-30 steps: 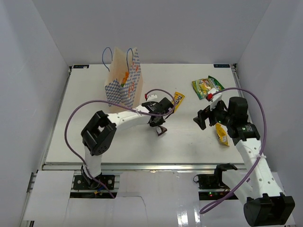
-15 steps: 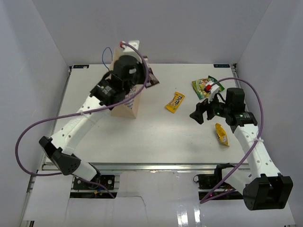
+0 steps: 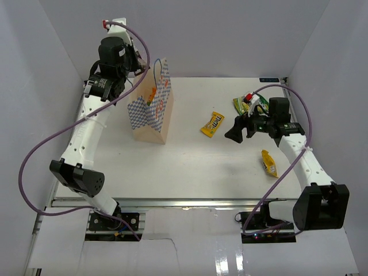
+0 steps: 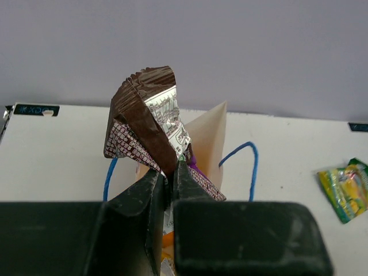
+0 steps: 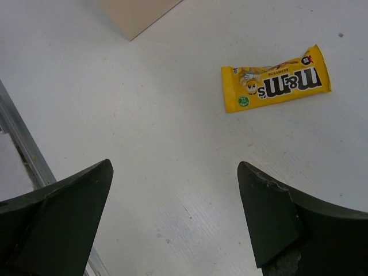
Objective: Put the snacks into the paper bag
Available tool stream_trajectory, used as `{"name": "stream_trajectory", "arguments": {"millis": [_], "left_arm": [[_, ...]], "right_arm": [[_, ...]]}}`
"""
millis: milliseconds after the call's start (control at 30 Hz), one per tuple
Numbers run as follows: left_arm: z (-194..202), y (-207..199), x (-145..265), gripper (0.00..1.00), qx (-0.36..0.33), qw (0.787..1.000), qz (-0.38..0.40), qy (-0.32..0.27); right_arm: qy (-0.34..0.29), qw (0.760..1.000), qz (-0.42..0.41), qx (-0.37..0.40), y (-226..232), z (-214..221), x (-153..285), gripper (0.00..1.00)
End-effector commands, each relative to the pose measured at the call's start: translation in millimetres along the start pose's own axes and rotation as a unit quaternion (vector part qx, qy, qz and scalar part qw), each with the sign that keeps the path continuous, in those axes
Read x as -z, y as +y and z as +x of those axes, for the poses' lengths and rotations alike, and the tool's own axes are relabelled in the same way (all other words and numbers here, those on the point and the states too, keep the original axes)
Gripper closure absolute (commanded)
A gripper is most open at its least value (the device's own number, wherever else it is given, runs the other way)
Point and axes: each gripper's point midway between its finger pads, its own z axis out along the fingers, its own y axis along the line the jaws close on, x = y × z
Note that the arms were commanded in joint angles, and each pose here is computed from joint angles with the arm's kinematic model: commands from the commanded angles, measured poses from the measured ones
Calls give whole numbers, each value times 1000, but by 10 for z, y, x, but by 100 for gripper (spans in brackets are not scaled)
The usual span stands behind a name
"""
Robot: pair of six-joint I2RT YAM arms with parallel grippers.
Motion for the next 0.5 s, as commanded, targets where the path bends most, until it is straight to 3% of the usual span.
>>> {"name": "stream_trajectory", "arguments": {"millis": [0, 100, 200, 233, 333, 467], "left_arm": [[186, -10, -99, 90, -32, 999, 17, 20], [449, -39, -195, 82, -46, 997, 32, 46], [621, -22, -220, 61, -52, 996, 32, 66], [639, -15, -217, 49, -52, 996, 31, 68], [586, 8, -175, 33, -55, 996, 27, 63], [351, -42, 38, 21, -49, 997, 46, 39]], "right_arm": [[-21, 1000, -7, -5, -55, -271, -105, 7], [-11, 999, 9, -46, -192, -301, -277, 7], [10, 991, 44, -126, -394, -312, -512, 7], [16, 986, 56, -154, -445, -306, -574, 10], [46, 968, 87, -229, -621, -160, -881, 10], [59, 952, 188, -236, -862, -91, -1093, 10]]}}
